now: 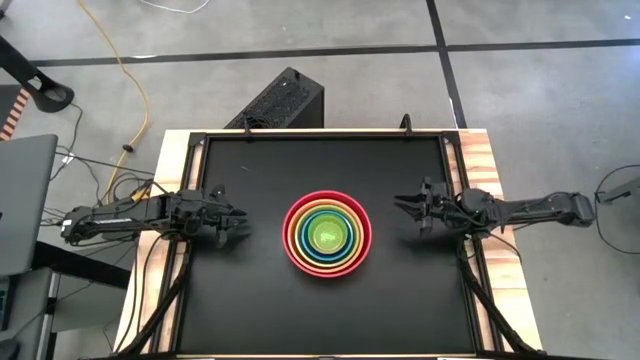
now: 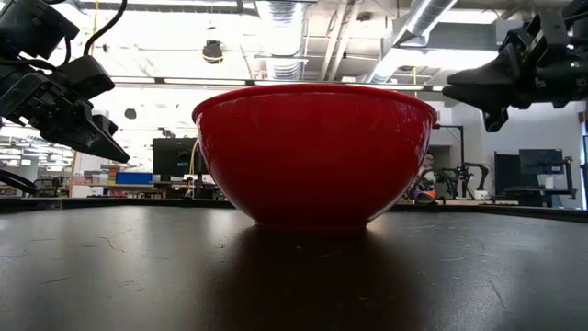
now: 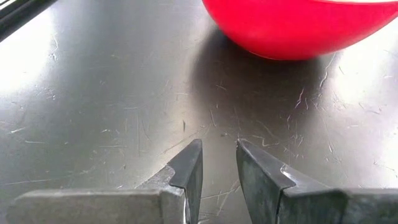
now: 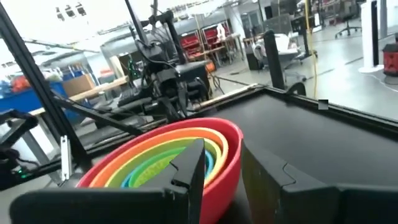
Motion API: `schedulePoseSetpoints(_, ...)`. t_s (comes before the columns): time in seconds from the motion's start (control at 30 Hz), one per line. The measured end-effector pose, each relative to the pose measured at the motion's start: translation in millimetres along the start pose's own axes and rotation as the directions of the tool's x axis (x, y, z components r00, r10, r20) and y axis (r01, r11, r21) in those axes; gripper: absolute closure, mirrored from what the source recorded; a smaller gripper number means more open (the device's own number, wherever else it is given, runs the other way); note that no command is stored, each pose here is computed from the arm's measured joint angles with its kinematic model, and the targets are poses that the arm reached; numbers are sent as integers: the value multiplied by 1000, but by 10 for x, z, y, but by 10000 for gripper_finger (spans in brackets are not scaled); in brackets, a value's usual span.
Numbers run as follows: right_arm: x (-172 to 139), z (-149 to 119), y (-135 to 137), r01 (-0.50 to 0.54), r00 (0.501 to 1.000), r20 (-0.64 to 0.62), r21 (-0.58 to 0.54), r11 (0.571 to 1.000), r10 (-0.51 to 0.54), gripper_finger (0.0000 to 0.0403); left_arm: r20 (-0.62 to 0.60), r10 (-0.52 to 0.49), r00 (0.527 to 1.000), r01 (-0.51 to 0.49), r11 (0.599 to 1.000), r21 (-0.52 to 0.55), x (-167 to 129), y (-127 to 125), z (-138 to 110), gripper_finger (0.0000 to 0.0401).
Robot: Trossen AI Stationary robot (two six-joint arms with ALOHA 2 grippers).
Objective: Nest bowls inside each other
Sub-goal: Return to Home Position
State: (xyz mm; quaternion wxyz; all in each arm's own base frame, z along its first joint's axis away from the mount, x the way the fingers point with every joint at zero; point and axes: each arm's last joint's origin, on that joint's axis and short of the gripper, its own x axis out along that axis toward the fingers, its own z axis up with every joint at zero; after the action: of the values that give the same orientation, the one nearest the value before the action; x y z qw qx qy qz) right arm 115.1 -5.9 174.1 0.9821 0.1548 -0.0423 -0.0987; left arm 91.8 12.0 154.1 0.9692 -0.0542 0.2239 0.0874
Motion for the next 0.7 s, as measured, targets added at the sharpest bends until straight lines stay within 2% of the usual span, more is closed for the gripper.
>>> schedulePoseSetpoints(0.2, -35, 4, -24, 26, 1000, 4, -1, 1000, -26, 284, 0, 0, 1000, 0, 1000, 0, 0, 0, 0, 314)
schedulePoseSetpoints(0.7, -50, -156, -75, 69, 984, -159, -44, 997, -75, 284, 0, 0, 1000, 0, 1000, 0, 0, 0, 0, 314)
